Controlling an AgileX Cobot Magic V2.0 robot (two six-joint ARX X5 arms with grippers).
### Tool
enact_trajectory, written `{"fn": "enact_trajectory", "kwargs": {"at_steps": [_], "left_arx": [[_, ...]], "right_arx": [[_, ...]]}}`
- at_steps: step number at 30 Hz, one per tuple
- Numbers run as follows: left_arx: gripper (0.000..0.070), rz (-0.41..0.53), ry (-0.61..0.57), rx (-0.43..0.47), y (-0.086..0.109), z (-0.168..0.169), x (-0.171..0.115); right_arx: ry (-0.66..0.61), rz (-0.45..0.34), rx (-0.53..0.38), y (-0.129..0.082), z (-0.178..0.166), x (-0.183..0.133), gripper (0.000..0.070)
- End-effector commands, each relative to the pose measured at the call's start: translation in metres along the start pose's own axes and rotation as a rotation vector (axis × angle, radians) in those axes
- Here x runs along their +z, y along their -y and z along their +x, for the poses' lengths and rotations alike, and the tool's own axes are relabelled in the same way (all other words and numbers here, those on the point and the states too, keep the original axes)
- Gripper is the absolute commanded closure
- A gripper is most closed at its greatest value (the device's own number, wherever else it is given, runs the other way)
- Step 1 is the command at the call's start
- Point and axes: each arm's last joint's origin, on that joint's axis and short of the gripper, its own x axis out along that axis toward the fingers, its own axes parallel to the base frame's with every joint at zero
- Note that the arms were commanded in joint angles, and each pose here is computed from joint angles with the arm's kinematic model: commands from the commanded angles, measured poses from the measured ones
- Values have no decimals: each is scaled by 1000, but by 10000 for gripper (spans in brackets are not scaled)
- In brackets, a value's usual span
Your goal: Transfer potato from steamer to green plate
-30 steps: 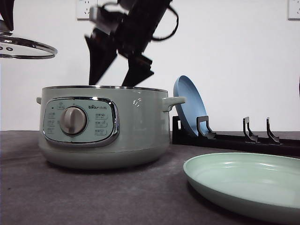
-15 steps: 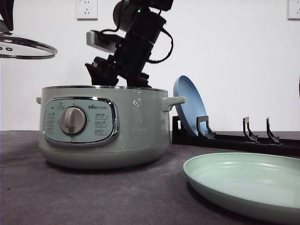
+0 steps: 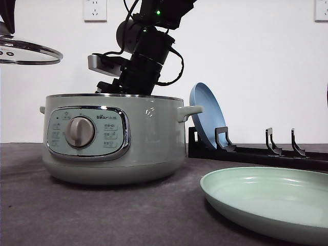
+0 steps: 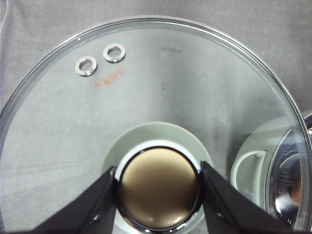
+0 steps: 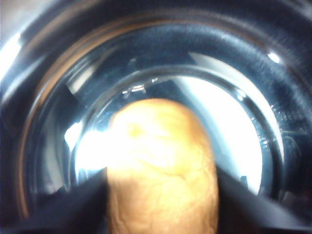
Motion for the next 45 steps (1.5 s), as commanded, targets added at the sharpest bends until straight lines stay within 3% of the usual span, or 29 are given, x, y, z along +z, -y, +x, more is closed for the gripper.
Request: {"fn": "enact_trajectory", "kwargs": {"at_steps": [1, 8, 14, 23, 28, 34, 39, 45], "left_arx": [[700, 1, 86, 1, 0, -18, 5], [700, 1, 86, 1, 0, -18, 5], [700, 1, 87, 1, 0, -18, 5], [700, 2, 86, 2, 0, -18, 5], [700, -1, 84, 4, -1, -18, 5], [700, 1, 69, 3, 0, -18, 4], [700, 1, 70, 3, -1, -18, 4], [700, 1, 72, 3, 0, -18, 4]], "right_arx": [[2, 6, 8, -3, 9, 4, 508], [41, 18, -10, -7, -22, 17, 511], [71, 51, -32, -18, -94, 27, 510], [41, 118, -156, -54, -209, -9, 511], [70, 163, -216, -78, -260, -49, 510], [68, 255, -221, -110, -295, -124, 510], [117, 338, -225, -133, -308, -189, 510], [326, 462, -231, -150, -299, -250, 510]]}}
